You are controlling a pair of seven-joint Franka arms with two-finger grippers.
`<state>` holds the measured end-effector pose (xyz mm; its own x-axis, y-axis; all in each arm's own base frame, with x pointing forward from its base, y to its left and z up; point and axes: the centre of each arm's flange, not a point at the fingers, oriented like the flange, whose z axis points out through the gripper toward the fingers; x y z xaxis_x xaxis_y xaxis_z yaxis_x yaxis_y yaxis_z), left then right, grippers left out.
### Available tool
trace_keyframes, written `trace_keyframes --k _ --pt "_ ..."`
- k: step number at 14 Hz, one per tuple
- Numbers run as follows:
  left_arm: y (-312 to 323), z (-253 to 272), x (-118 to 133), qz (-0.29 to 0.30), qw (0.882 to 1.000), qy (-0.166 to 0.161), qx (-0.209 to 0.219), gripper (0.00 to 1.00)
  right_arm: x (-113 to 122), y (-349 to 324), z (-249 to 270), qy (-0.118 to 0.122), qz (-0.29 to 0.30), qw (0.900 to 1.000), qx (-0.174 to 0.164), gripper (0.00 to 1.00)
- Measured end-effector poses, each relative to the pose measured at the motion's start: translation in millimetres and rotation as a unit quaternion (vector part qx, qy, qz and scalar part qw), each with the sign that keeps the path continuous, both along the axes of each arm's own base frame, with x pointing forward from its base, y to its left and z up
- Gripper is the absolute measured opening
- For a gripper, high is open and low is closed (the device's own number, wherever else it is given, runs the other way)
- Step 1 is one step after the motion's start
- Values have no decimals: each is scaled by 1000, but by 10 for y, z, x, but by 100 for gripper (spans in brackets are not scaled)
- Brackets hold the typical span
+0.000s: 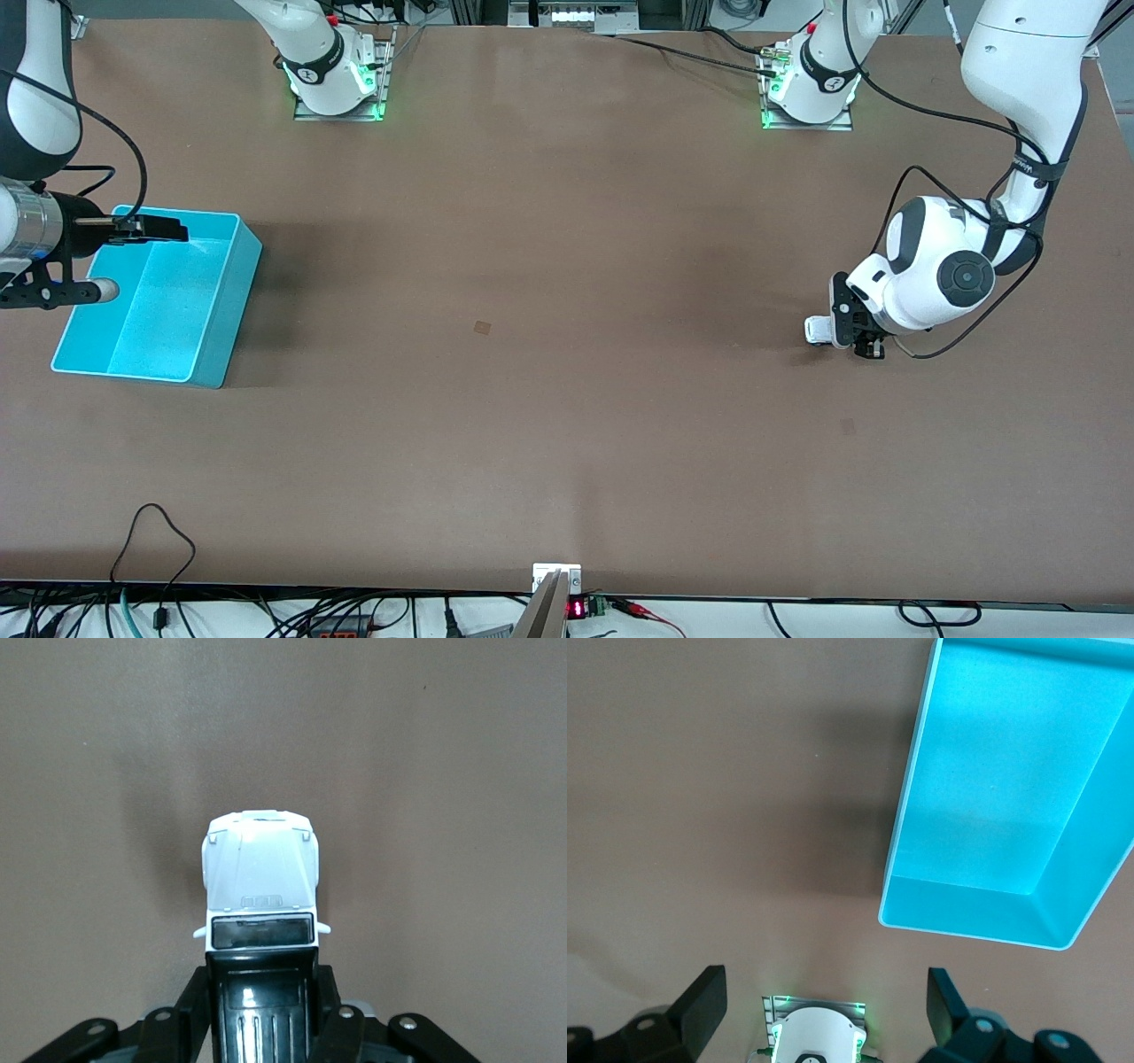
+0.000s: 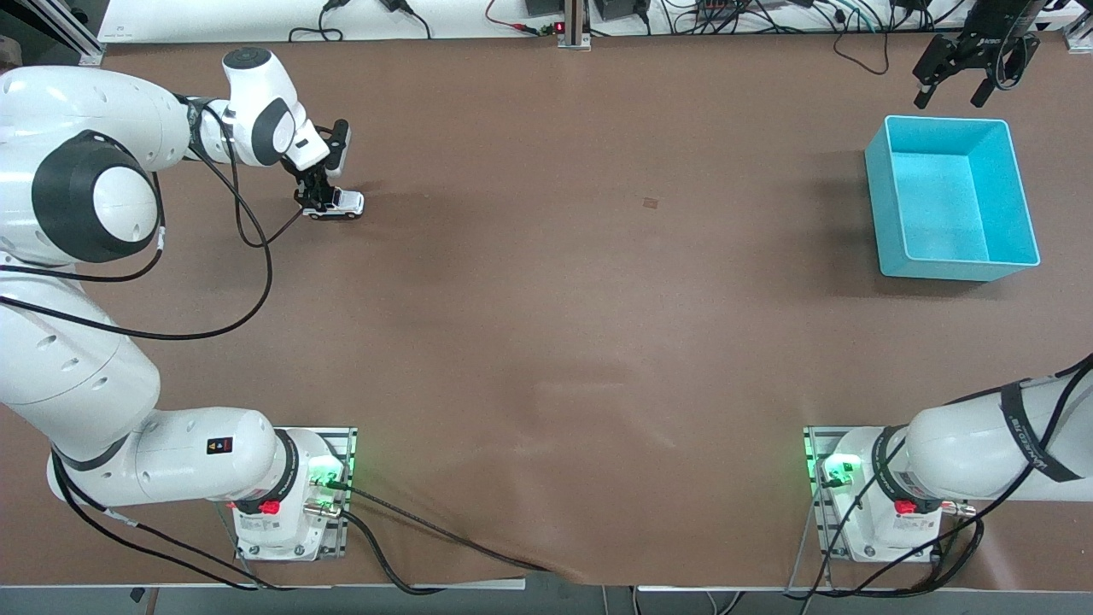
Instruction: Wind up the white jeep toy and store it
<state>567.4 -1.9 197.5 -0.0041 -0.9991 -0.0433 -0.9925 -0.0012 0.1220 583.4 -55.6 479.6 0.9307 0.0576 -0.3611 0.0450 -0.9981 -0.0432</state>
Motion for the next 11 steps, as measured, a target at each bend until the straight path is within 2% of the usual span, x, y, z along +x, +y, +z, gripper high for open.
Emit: trace_keyframes --k 11 --pt "5 -3 2 0 1000 -1 0 50 7 -14 -28 2 2 1000 1 100"
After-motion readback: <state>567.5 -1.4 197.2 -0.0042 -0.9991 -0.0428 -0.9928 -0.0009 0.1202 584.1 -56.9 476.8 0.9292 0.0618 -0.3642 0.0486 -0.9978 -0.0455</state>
